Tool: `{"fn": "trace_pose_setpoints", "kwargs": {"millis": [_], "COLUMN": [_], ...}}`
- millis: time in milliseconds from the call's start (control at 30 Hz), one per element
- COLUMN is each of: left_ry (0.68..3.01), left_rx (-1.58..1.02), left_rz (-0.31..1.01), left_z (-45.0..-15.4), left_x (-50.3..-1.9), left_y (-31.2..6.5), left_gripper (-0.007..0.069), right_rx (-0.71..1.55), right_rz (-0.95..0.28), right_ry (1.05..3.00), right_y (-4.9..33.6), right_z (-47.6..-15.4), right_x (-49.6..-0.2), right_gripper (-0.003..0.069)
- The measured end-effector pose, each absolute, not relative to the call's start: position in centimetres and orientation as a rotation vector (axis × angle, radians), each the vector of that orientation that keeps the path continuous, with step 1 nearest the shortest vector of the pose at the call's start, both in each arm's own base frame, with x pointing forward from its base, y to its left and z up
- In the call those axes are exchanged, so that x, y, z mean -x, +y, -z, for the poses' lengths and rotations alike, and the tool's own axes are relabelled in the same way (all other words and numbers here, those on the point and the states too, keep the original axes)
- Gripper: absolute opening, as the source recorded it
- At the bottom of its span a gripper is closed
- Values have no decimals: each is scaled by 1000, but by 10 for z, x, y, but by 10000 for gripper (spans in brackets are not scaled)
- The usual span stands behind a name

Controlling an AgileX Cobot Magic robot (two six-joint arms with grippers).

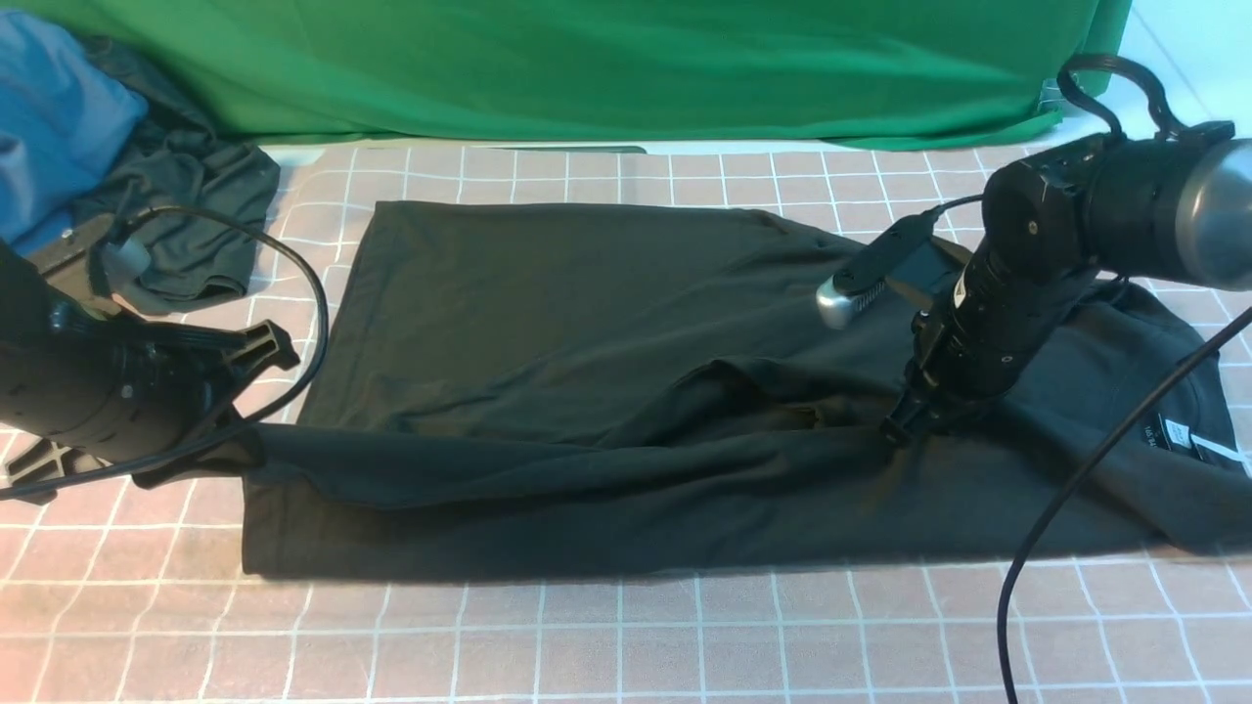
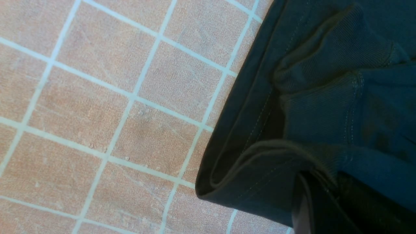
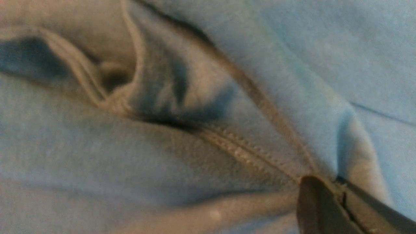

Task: Fold a long-sleeved shirt over a pink coffee tablecloth.
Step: 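Fold the black garment in half by bringing its near edge over to the far edge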

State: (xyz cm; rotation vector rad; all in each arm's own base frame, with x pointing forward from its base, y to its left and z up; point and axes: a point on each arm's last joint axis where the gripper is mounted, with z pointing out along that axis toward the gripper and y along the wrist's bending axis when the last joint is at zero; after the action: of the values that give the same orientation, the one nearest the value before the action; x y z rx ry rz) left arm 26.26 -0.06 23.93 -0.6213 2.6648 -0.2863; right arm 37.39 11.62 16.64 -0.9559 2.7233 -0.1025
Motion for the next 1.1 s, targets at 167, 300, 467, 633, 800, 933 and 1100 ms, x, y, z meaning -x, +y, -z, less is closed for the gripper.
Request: {"fn": "trace_pose_setpoints", "kwargs": {"millis": [167, 300, 467, 633, 800, 933, 1100], "left_ry": [2667, 2666, 2662, 2628, 2639, 2645, 2646], "left_rx": [621, 617, 605, 593, 593, 594, 594], "left_rz": [287, 291, 315, 340, 342, 341, 341], "left_z": [-240, -244, -263, -282, -282, -281, -281], "left_x": [-262, -260, -263, -268, -267, -267, -267], "left_y": [-1, -1, -3, -4, -4, -4, -4], "left_gripper": [29, 29, 29, 30, 30, 30, 30], "right_rx": [936, 879, 827, 769, 780, 794, 774], "right_rz": [121, 130, 145, 69, -39, -56, -98], "right_ry": [2721, 2702, 2658, 2644, 2694, 2764, 2812], "right_y": [112, 104, 92, 93, 101, 104, 108], "right_z": [-183, -209, -240, -252, -234, -204, -179], "right_x": [-371, -366, -358, -353, -356, -365, -371], "right_gripper": [39, 39, 39, 39, 118, 309, 388]}}
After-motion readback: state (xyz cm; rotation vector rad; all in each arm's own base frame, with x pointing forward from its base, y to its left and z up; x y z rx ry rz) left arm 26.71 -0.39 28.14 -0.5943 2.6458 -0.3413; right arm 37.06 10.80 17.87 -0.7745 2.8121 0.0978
